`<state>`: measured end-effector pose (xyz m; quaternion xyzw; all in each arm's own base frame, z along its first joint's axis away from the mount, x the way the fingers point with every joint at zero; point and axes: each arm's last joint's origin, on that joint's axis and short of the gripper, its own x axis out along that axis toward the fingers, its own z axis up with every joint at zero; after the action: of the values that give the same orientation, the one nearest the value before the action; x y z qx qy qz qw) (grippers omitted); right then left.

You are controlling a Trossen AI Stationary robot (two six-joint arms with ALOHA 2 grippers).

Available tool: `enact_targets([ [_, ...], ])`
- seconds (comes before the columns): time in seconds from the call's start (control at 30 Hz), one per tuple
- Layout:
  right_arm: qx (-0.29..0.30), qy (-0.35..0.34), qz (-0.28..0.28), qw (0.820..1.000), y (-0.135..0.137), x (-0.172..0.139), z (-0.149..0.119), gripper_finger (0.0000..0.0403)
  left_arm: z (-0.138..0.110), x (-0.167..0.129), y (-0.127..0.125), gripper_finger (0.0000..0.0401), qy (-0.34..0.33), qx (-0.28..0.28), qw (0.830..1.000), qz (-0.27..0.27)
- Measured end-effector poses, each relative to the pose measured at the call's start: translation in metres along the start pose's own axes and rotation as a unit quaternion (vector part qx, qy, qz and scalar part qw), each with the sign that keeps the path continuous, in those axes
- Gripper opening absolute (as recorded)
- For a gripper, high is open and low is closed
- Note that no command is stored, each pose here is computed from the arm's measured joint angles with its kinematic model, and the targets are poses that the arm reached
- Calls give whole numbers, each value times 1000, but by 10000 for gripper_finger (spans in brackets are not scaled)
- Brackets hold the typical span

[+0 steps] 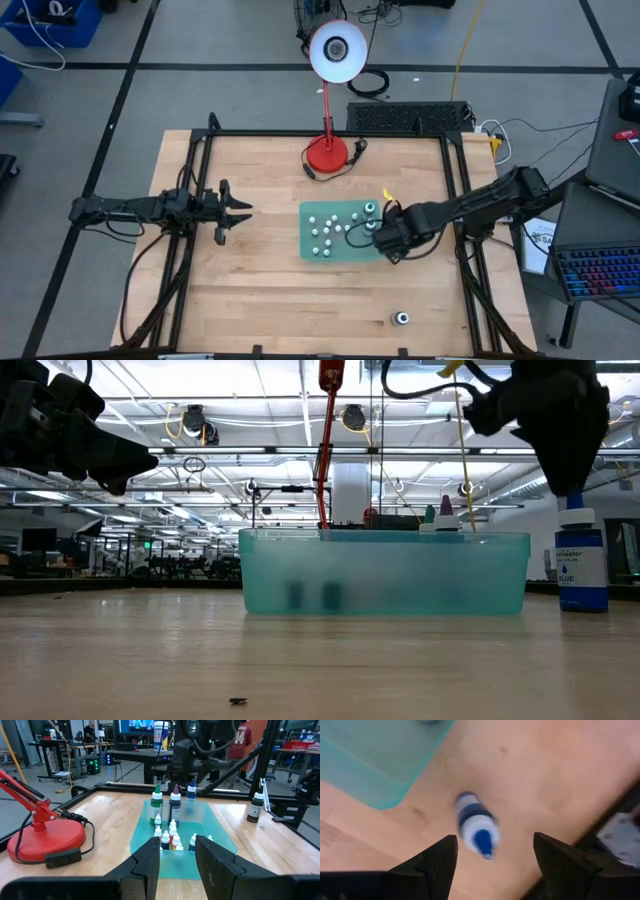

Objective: Pick & Place food coloring
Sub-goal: Put the big blue food coloring bottle into the green bin

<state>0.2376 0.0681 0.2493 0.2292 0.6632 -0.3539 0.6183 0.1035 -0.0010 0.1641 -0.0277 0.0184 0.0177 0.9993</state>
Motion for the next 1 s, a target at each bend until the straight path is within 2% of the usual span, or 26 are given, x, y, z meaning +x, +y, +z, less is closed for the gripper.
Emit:
enact_targets([
  [0.13, -6, 9, 29, 1000, 6, 18, 0, 247, 0, 0, 0, 127, 0, 0, 1000, 0],
  [0.4, -5, 29, 19, 999, 2, 49, -5, 247, 0, 0, 0, 127, 0, 0, 1000, 0],
  [0.77, -5, 11, 28, 1000, 4, 55, -4, 246, 0, 0, 0, 127, 0, 0, 1000, 0],
  [0.87, -6, 9, 27, 1000, 4, 55, -4, 234, 0, 0, 0, 127, 0, 0, 1000, 0],
  [1.0, -13, 8, 27, 1000, 4, 55, -4, 188, 0, 0, 0, 127, 0, 0, 1000, 0],
])
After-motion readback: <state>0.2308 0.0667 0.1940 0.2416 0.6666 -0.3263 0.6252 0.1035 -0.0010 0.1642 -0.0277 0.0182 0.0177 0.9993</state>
